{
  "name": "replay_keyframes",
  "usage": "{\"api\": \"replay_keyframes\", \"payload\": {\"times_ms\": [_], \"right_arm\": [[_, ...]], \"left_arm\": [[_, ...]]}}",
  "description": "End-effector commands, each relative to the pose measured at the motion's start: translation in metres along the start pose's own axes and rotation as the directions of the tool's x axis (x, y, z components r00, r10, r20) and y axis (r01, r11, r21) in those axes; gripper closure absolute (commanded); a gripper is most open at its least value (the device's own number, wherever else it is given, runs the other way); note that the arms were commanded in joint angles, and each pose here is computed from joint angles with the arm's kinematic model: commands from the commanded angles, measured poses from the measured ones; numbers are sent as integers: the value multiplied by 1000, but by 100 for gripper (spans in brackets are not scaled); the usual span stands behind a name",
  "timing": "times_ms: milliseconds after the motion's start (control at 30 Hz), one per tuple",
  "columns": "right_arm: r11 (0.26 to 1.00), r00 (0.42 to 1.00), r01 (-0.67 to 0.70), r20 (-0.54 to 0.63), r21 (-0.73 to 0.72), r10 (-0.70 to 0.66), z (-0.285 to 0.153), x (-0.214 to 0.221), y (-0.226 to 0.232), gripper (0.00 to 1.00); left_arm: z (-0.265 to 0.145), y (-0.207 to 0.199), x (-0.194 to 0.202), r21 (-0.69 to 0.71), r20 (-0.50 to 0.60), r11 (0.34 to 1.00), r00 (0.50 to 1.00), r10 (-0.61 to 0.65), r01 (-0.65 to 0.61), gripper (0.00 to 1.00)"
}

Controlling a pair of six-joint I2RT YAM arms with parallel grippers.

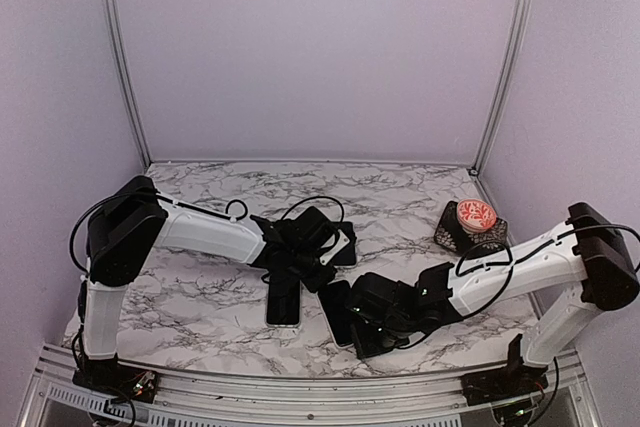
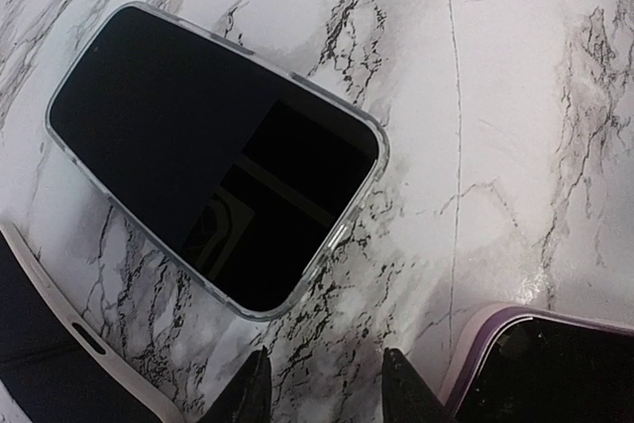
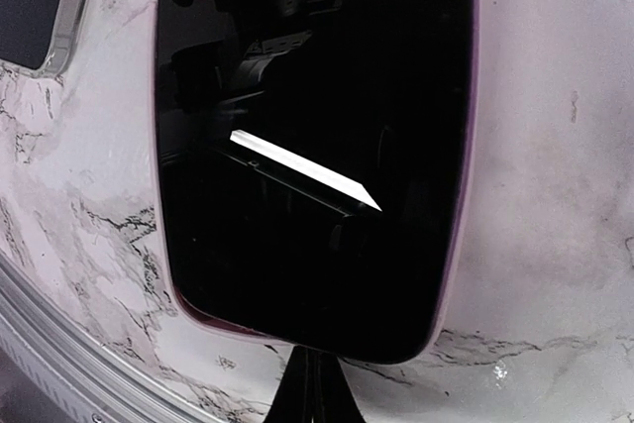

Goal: Put the phone into the phone case
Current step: Press the phone against the phone case.

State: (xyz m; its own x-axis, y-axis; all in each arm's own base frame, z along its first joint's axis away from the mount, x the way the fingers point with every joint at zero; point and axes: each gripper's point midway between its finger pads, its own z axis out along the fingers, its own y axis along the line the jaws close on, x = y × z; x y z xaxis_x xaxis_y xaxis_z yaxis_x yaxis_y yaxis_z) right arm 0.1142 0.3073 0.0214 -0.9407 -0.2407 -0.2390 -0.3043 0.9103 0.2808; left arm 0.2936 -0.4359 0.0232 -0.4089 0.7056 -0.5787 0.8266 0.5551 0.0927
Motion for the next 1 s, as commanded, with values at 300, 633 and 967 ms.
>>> {"api": "replay_keyframes", "payload": {"times_ms": [300, 633, 967], "right_arm": [[1000, 972, 29, 233, 12, -31, -13, -63, 17, 100], [994, 988, 72, 134, 82, -83, -25, -43, 2, 99], [978, 977, 197, -66, -61, -201, -73, 4, 22, 25]], "left_arm": [[-15, -70, 44, 243, -87, 968, 992, 90, -66, 65], [-13, -46, 47, 141, -117, 990, 993, 18, -1, 69], [-65, 14, -31, -9, 90, 991, 987, -135, 136, 61]]}}
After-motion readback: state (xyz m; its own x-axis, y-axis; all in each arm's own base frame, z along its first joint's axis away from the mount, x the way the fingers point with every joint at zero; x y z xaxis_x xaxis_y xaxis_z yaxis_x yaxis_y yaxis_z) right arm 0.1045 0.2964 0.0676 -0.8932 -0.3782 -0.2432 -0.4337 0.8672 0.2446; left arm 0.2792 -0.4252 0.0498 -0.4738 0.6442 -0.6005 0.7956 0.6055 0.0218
